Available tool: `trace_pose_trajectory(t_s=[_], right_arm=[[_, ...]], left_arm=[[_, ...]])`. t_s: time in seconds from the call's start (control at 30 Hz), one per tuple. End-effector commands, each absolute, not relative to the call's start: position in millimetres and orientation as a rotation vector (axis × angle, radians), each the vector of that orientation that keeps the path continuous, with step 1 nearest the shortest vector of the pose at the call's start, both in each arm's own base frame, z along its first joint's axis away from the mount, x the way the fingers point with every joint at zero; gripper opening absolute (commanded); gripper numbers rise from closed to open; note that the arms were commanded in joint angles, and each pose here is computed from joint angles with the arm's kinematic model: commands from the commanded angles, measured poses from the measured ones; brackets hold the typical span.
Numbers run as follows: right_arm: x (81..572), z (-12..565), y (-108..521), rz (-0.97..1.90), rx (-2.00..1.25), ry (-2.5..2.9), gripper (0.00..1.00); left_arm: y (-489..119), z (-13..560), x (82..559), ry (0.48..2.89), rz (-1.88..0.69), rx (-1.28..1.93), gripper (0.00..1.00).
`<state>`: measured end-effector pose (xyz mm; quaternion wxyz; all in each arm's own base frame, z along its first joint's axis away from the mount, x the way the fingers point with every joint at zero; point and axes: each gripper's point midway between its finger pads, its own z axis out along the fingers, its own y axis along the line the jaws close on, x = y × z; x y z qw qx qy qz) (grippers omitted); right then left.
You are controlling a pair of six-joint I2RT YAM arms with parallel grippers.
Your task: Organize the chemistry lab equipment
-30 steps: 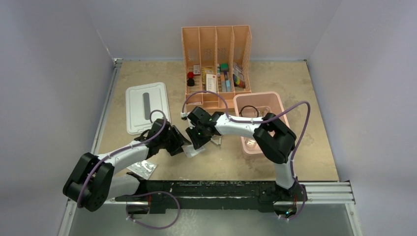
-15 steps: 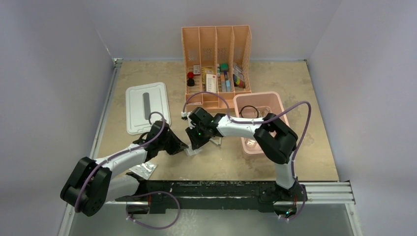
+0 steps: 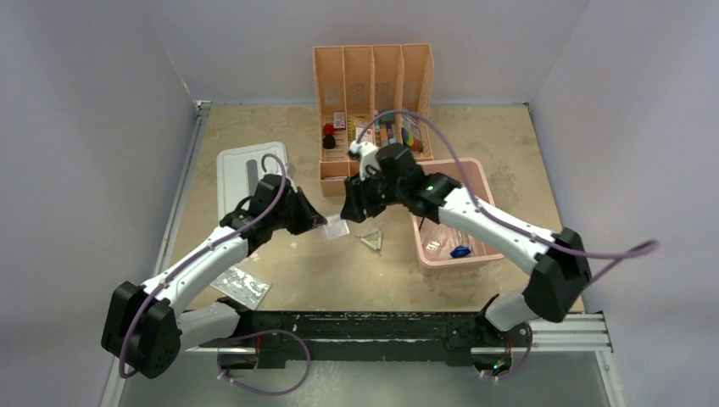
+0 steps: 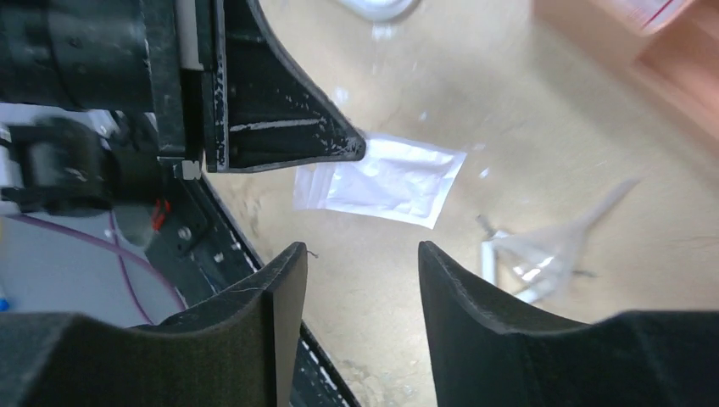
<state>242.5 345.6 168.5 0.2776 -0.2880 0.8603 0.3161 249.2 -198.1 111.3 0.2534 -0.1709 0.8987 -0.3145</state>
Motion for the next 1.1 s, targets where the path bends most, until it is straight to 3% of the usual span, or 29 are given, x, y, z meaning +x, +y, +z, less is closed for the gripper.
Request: trace_pose_trajectory(t_s=[0.0,0.17,0.37,0.53,0.7,0.97,1.07], right_arm=[[258,242,323,0.944,-0.720,2.139,0.57],[263,284,309,0.942,-0.741,2.050,0.72],[249,297,310,0.972,-0.916,2.001,0.75],[234,296,317,1.060,-1.051,1.995,0.74],[217,297,323,1.170,-1.170,1.962,0.68],[202,298,329,1.307,-1.222,1.940,0.42],[200,301,333,1.350,-1.223,1.915,0.36]], left_arm=[[-211,180,263,2.307,-0.896,-0.131,0.00],[-229,243,260,2.184,-0.993,0.145,0.00],[-246,290,242,2.084,-1.119,0.422,0.00],[-249,296,222,2.084,-1.155,0.625,0.00],[-248,300,207,2.068,-1.171,0.785,0.00],[-249,310,206,2.008,-1.166,0.858,0.00],[-249,312,209,1.999,-1.157,0.858,0.00]])
